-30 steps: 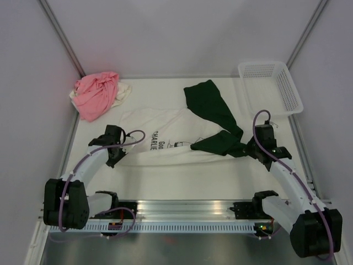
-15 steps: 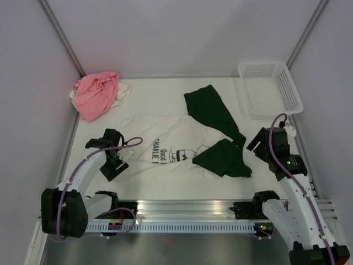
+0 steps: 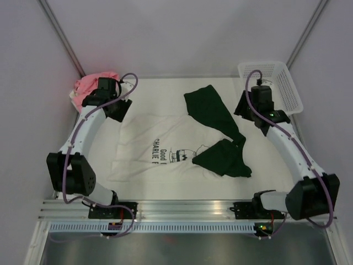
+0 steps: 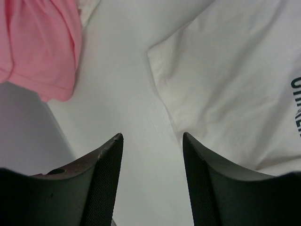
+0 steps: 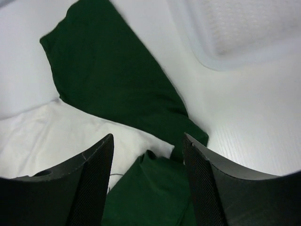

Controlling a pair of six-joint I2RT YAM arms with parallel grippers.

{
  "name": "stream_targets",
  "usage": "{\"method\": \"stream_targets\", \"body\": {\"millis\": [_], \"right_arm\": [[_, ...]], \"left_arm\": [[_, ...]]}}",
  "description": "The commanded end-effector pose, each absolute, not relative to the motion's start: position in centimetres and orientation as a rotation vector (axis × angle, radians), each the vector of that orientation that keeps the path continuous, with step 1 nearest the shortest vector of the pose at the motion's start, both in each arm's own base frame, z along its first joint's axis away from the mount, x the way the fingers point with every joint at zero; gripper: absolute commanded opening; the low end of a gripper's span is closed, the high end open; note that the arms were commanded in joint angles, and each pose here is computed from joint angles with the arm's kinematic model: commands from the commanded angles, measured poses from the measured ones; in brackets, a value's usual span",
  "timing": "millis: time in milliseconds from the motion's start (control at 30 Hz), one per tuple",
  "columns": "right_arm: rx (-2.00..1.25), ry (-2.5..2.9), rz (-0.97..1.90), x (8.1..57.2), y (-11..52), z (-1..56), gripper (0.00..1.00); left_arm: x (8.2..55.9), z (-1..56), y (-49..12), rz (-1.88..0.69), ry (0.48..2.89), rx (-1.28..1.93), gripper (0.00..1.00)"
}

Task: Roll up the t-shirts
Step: Fold the tshirt

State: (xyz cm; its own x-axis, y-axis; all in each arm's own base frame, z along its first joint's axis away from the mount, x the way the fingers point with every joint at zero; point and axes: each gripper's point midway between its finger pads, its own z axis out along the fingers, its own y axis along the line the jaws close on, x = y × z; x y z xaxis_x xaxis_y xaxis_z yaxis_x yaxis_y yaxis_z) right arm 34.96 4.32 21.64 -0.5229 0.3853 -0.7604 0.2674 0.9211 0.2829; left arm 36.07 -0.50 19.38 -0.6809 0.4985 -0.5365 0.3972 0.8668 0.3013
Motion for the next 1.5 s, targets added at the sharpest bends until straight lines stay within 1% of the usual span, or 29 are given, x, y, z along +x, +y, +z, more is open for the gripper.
{"method": "stream_targets", "body": {"millis": [0,33,67,100,167,200,233,267,300,333,367,400,433,500,567,633,667,800,900,967,1067,1100,1133,1167,1200,1367,1400,1433,1467], "right_arm": [[0.271,2.152,0.135,40.2,6.9,21.6,0.66],[0.245,2.128,0.145,41.6,7.8,22.6,0.66],[0.238,2.136,0.141,42.6,8.1,22.1,0.67],[0.223,2.179,0.127,44.0,8.6,20.0,0.67],[0.207,2.163,0.137,46.4,9.4,20.1,0.67],[0.198,2.21,0.122,47.6,9.7,17.7,0.67],[0.186,2.186,0.128,49.1,10.1,18.4,0.67],[0.176,2.242,0.112,50.3,10.4,15.5,0.67],[0.17,2.234,0.113,51.7,10.8,16.1,0.67],[0.161,2.254,0.101,52.5,10.9,15.2,0.67],[0.15,2.315,0.072,53.3,11.1,11.8,0.68],[0.154,2.31,0.063,54.5,11.2,12.2,0.68],[0.149,2.381,0.022,54.7,11.1,8.8,0.7],[0.153,2.378,0.011,56.3,11.2,8.4,0.71],[0.143,2.426,-0.012,56.9,11.3,5.1,0.73],[0.135,2.418,-0.021,57.9,11.4,4.4,0.74],[0.137,2.442,-0.056,58.0,11.0,2.6,0.74],[0.12,2.476,-0.096,58.4,10.8,-0.1,0.75],[0.118,2.515,-0.027,58.3,11.5,-1.5,0.73],[0.124,2.518,-0.014,58.2,11.6,-1.8,0.69],[0.127,2.525,0.01,57.9,11.9,-2.0,0.61],[0.126,2.523,0.016,57.9,12.1,-1.8,0.56],[0.131,2.52,0.022,57.9,12.0,-1.6,0.43],[0.136,2.525,0.024,57.6,12.0,-1.6,0.37],[0.135,2.525,0.031,57.6,12.0,-1.5,0.29],[0.114,2.481,0.122,56.5,12.9,2.1,0.08],[0.111,2.471,0.126,56.3,12.8,2.8,0.01],[0.108,2.431,0.145,56.3,13.0,5.0,0.0],[0.109,2.433,0.145,55.6,12.8,4.8,0.0]], "left_arm": [[40.4,16.4,-2.2,0.085,2.438,0.498,0.6],[41.2,15.6,-2.2,0.089,2.451,0.488,0.6],[41.9,15.1,-1.5,0.133,2.461,0.467,0.6],[42.9,13.8,-0.9,0.166,2.489,0.445,0.6],[44.3,13.0,0.6,0.192,2.494,0.387,0.6],[45.1,13.0,1.0,0.182,2.493,0.353,0.59],[45.5,11.8,1.8,0.173,2.52,0.322,0.58],[46.0,11.6,1.5,0.141,2.52,0.312,0.58],[46.1,10.6,2.8,0.141,2.545,0.274,0.59],[46.3,10.1,2.9,0.134,2.548,0.271,0.59],[46.4,9.6,2.7,0.119,2.553,0.278,0.6],[46.4,9.1,2.6,0.113,2.563,0.282,0.62],[46.4,8.1,1.6,0.038,2.573,0.313,0.63],[46.5,7.1,1.2,0.0,2.586,0.317,0.64],[46.5,6.2,0.6,-0.051,2.598,0.326,0.65],[46.7,5.7,0.2,-0.074,2.602,0.327,0.66],[46.7,5.5,0.0,-0.094,2.601,0.327,0.66],[46.7,4.4,-0.3,-0.122,2.622,0.331,0.64],[46.4,3.3,-0.3,-0.126,2.65,0.335,0.61],[46.2,2.7,-0.4,-0.139,2.663,0.341,0.59],[46.1,2.2,-0.6,-0.16,2.672,0.343,0.52],[46.1,2.1,-0.6,-0.163,2.676,0.343,0.42],[46.2,2.2,-0.7,-0.163,2.672,0.345,0.32],[46.3,2.2,-0.7,-0.162,2.671,0.341,0.19],[46.5,2.6,-0.7,-0.161,2.659,0.337,0.03],[46.2,5.0,-0.7,-0.142,2.596,0.349,0.02],[45.7,6.0,-0.5,-0.13,2.573,0.352,0.02],[45.9,6.7,-0.5,-0.115,2.542,0.363,0.02],[45.7,7.1,-0.5,-0.106,2.528,0.368,0.02]]}}
